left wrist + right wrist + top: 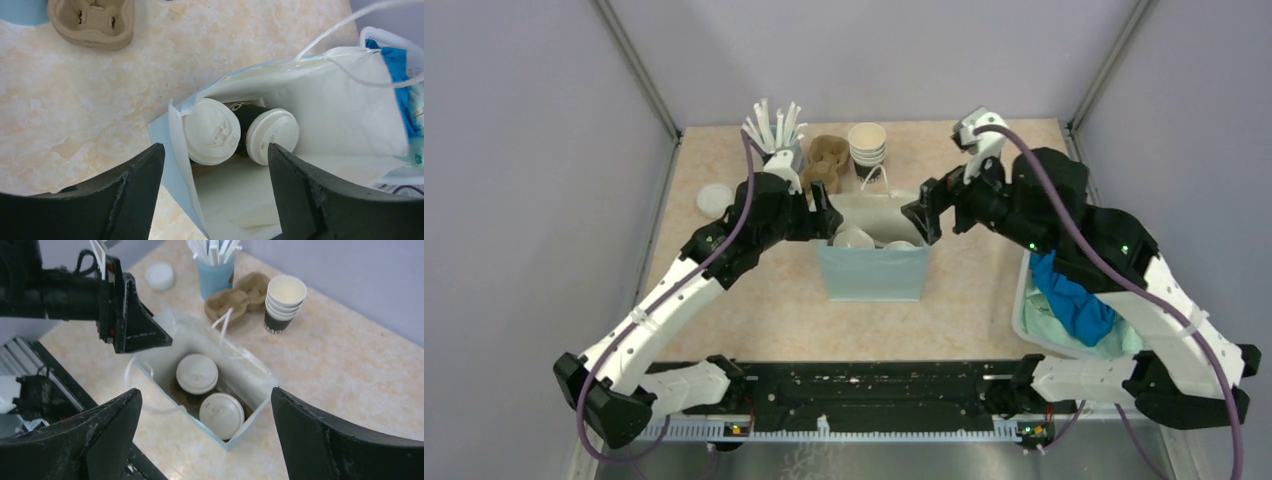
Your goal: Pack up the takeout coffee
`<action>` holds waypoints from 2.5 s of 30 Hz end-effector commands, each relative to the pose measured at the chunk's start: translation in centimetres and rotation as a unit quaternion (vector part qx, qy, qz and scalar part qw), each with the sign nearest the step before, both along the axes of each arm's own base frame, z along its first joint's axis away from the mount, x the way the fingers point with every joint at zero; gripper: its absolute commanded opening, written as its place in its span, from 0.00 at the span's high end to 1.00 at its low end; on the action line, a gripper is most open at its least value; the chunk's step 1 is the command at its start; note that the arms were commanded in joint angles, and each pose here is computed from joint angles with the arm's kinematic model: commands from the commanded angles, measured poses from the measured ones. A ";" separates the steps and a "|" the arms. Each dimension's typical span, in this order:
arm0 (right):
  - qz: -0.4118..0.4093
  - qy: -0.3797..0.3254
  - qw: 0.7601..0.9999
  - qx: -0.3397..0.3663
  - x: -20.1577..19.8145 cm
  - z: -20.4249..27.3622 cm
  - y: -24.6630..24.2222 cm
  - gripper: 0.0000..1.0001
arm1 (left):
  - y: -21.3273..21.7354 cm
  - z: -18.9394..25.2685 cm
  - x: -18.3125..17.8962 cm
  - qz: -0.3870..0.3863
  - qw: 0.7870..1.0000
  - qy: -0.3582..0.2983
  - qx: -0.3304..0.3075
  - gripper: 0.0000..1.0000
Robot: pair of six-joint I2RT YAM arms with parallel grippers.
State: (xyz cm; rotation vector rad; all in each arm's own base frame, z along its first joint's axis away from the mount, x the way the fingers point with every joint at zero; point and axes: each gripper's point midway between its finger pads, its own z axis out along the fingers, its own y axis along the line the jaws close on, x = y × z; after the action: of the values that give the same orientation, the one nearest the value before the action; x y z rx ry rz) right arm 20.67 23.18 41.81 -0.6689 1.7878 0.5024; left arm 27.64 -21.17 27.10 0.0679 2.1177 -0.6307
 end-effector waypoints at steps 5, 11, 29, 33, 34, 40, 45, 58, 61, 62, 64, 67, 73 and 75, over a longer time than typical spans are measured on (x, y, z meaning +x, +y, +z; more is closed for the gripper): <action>-0.114 -0.060 0.989 0.069 2.4 3.7 -2.7 0.01 | 1.2 7.4 3.1 0.021 0.998 -0.061 0.023 0.03; -0.180 -0.006 0.983 0.040 5.1 0.3 -5.1 0.01 | 3.5 10.9 10.0 0.091 0.990 -0.096 0.038 0.01; -0.193 0.037 0.980 -0.002 9.2 -3.9 -8.7 0.01 | 6.3 4.6 21.1 0.129 0.963 -0.087 0.220 0.26; -0.193 0.034 0.981 -0.004 9.4 -4.1 -8.7 0.01 | 7.2 3.0 21.2 0.138 0.956 -0.074 0.248 0.38; -0.193 0.035 0.980 -0.005 9.4 -4.4 -8.7 0.01 | 7.3 2.8 21.2 0.138 0.955 -0.076 0.253 0.41; -0.188 0.037 0.982 -0.003 9.4 -4.6 -8.5 0.01 | 7.6 2.6 22.4 0.144 0.947 -0.096 0.271 0.58; -0.191 0.033 0.981 -0.006 8.9 -4.6 -9.0 0.01 | 7.1 3.0 23.4 0.141 0.947 -0.099 0.270 0.82; -0.185 0.014 0.983 0.010 8.0 -3.4 -9.3 0.01 | 9.5 12.4 20.9 0.192 0.931 -0.169 0.261 1.00; -0.177 0.012 0.984 0.015 7.5 -3.1 -9.3 0.01 | 10.3 15.1 18.4 0.205 0.935 -0.174 0.231 1.00; -0.175 0.011 0.984 0.018 7.3 -3.0 -9.3 0.01 | 10.4 15.8 17.6 0.202 0.938 -0.179 0.220 1.00; -0.168 0.012 0.985 0.025 6.7 -2.8 -9.2 0.01 | 10.4 16.9 16.0 0.194 0.942 -0.186 0.201 1.00; -0.160 0.015 0.986 0.036 6.0 -2.8 -9.1 0.01 | 10.6 18.7 13.5 0.186 0.947 -0.198 0.171 1.00; -0.166 0.030 0.985 0.039 4.8 -3.6 -9.7 0.01 | 7.8 22.7 6.6 0.065 0.967 -0.234 0.078 1.00; -0.170 0.034 0.984 0.039 4.5 -3.8 -10.0 0.01 | 6.4 23.8 3.4 0.001 0.968 -0.246 0.045 1.00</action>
State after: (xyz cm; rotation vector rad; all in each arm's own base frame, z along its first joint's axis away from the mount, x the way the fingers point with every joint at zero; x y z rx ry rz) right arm 25.75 13.50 37.75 -0.3147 1.8917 0.3427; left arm 36.48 -11.32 49.29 0.0667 1.6914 -0.1785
